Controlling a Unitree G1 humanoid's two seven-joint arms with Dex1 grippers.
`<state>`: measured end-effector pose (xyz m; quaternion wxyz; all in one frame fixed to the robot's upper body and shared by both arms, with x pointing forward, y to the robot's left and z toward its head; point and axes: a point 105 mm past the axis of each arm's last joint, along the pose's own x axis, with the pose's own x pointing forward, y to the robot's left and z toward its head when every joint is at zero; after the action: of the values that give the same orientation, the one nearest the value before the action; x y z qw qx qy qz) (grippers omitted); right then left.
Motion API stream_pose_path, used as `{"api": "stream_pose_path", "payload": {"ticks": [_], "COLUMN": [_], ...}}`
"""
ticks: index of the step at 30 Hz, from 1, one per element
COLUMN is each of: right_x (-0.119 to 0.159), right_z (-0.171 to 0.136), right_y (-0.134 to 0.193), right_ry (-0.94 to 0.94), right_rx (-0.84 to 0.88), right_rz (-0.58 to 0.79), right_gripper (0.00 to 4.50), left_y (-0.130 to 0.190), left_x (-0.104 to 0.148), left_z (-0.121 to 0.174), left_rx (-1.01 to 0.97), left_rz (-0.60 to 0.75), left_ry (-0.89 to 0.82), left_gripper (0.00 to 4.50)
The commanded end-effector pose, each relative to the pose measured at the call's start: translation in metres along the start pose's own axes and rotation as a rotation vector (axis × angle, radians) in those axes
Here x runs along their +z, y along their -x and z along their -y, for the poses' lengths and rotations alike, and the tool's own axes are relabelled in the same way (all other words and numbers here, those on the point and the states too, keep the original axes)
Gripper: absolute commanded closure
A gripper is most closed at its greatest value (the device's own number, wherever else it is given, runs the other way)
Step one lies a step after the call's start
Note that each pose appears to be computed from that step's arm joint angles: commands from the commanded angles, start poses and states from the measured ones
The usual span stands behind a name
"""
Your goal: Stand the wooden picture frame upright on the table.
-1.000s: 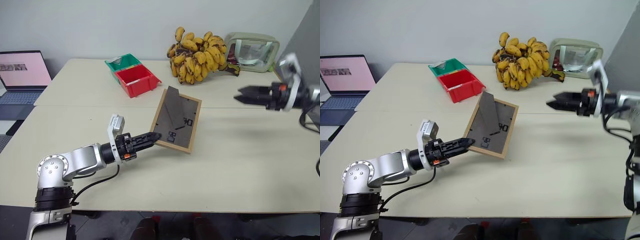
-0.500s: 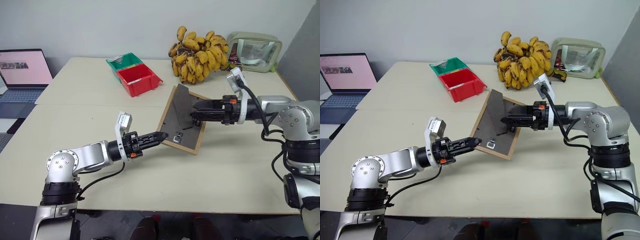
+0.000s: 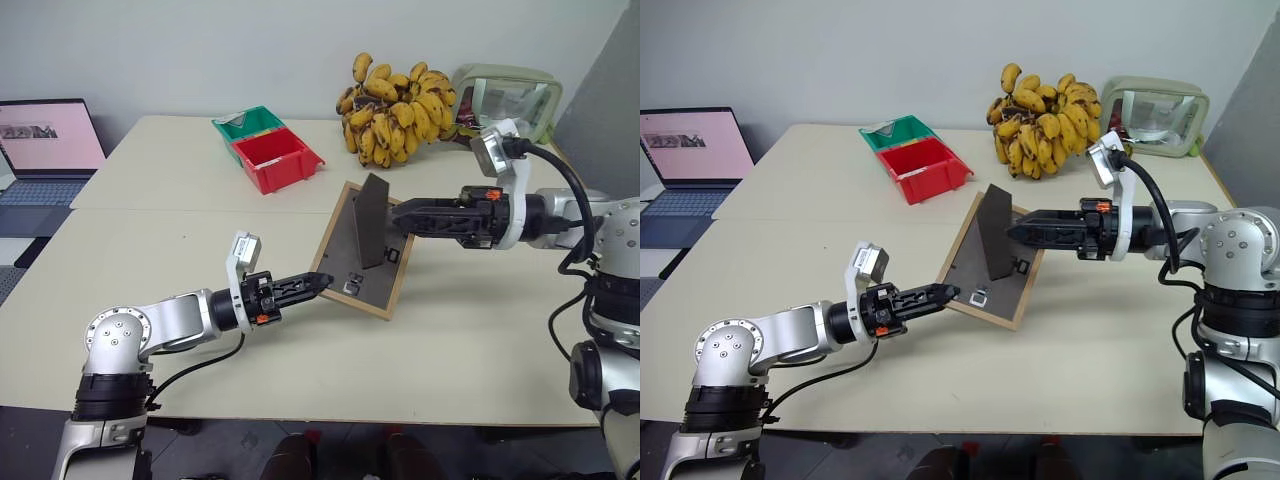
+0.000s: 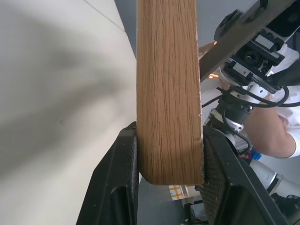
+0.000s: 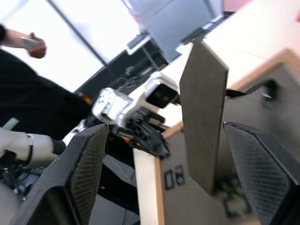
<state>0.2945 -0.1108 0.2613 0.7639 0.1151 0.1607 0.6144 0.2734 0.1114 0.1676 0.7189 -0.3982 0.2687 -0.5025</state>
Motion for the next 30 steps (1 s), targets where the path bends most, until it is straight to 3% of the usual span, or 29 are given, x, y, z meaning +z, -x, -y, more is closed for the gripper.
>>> {"api": "stream_pose_path", "payload": {"ticks": [1, 4, 6, 8, 10, 13, 17, 21, 26, 30], "right_x": [-0.002, -0.002, -0.015, -0.034, -0.035, -0.021, -0.026, -0.014, -0.02, -0.017], "right_z": [0.024, 0.046, 0.049, 0.061, 0.065, 0.057, 0.063, 0.053, 0.047, 0.043], "right_y": [0.036, 0.078, 0.086, 0.09, 0.08, 0.052, 0.03, 0.014, -0.005, -0.012], "right_ry": [0.273, 0.652, 0.881, 1.255, 1.552, 1.907, 2.049, 2.144, 2.204, 2.247], "right_rx": [-0.259, -0.509, -0.526, -0.525, -0.518, -0.482, -0.407, -0.39, -0.273, -0.249], "right_rz": [-0.059, -0.167, -0.287, -0.433, -0.411, -0.252, -0.175, -0.01, 0.045, 0.085], "right_gripper": [0.39, 0.39, 0.39, 0.39, 0.39, 0.39, 0.39, 0.39, 0.39, 1.03], "left_y": [0.0, 0.004, 0.005, 0.004, 0.0, -0.005, -0.007, -0.008, -0.008, -0.01], "left_x": [0.007, 0.011, 0.011, 0.009, 0.009, 0.011, 0.011, 0.013, 0.005, 0.003], "left_z": [0.017, 0.018, 0.018, 0.019, 0.02, 0.022, 0.026, 0.023, 0.024, 0.022], "left_rx": [-0.067, -0.065, -0.064, -0.066, -0.074, -0.096, -0.115, -0.11, -0.117, -0.116], "left_rz": [0.031, 0.055, 0.057, 0.051, 0.05, 0.059, 0.05, 0.075, 0.062, 0.069], "left_ry": [-0.02, -0.002, 0.005, 0.015, 0.027, 0.04, 0.032, 0.049, 0.05, 0.061], "left_gripper": [3.18, 3.18, 3.18, 3.18, 3.18, 3.18, 3.18, 3.18, 3.18, 3.18]}}
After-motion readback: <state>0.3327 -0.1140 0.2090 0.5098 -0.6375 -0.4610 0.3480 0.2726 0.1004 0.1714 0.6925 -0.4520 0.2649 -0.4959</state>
